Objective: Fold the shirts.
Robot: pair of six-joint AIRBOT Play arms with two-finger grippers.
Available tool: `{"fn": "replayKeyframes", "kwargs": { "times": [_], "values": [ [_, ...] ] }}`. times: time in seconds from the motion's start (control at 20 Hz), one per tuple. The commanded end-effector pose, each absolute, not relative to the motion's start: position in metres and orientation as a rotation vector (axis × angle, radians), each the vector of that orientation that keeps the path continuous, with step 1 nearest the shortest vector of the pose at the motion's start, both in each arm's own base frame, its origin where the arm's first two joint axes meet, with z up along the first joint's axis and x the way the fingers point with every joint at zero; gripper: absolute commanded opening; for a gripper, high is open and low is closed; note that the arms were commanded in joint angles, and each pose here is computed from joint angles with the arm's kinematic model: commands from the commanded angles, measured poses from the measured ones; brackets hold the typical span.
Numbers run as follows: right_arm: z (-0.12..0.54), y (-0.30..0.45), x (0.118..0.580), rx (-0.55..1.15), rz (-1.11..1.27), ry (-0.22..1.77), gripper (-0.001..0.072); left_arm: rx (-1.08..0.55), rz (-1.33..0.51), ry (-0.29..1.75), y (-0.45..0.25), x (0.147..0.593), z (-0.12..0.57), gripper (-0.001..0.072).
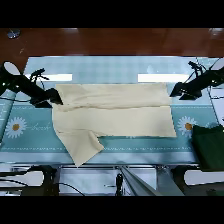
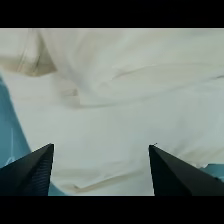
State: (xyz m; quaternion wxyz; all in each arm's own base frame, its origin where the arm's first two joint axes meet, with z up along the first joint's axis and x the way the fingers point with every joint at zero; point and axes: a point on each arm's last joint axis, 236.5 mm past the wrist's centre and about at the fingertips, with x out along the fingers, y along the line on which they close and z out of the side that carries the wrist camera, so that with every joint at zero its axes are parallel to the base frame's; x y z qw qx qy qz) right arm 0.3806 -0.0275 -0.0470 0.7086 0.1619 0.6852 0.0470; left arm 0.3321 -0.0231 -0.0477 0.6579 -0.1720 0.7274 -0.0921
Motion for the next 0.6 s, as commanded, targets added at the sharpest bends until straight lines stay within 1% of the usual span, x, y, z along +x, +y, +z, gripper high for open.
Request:
{"fn": "replayKeyframes", "kwargs": {
  "times": [0.0,0.1,0.2,0.25,0.35,0.45,0.55],
  "values": [
    [-0.042,-0.040,0.353,0.421,0.017,1.443,0.0620,-0.418,-0.148,1.661,-0.002,0.285,-0.049,0.0704],
    [-0.043,-0.019,0.334,0.575,0.040,1.367,0.0620,-0.519,-0.068,1.637,0.010,0.252,-0.061,0.0704],
    [-0.041,0.012,0.319,0.668,0.113,1.290,0.0620,-0.658,-0.019,1.607,0.006,0.224,-0.074,0.0703],
    [-0.040,0.026,0.311,0.697,0.149,1.270,0.0619,-0.699,0.005,1.586,0.004,0.215,-0.081,0.0703],
    [-0.043,0.040,0.296,0.704,0.177,1.280,0.0620,-0.744,0.068,1.553,0.000,0.200,-0.095,0.0703],
    [-0.046,0.046,0.286,0.695,0.187,1.298,0.0620,-0.787,0.037,1.549,-0.018,0.189,-0.101,0.0703],
    [-0.045,0.047,0.284,0.698,0.195,1.306,0.0619,-0.835,-0.038,1.549,-0.040,0.183,-0.104,0.0703]
  ]
}}
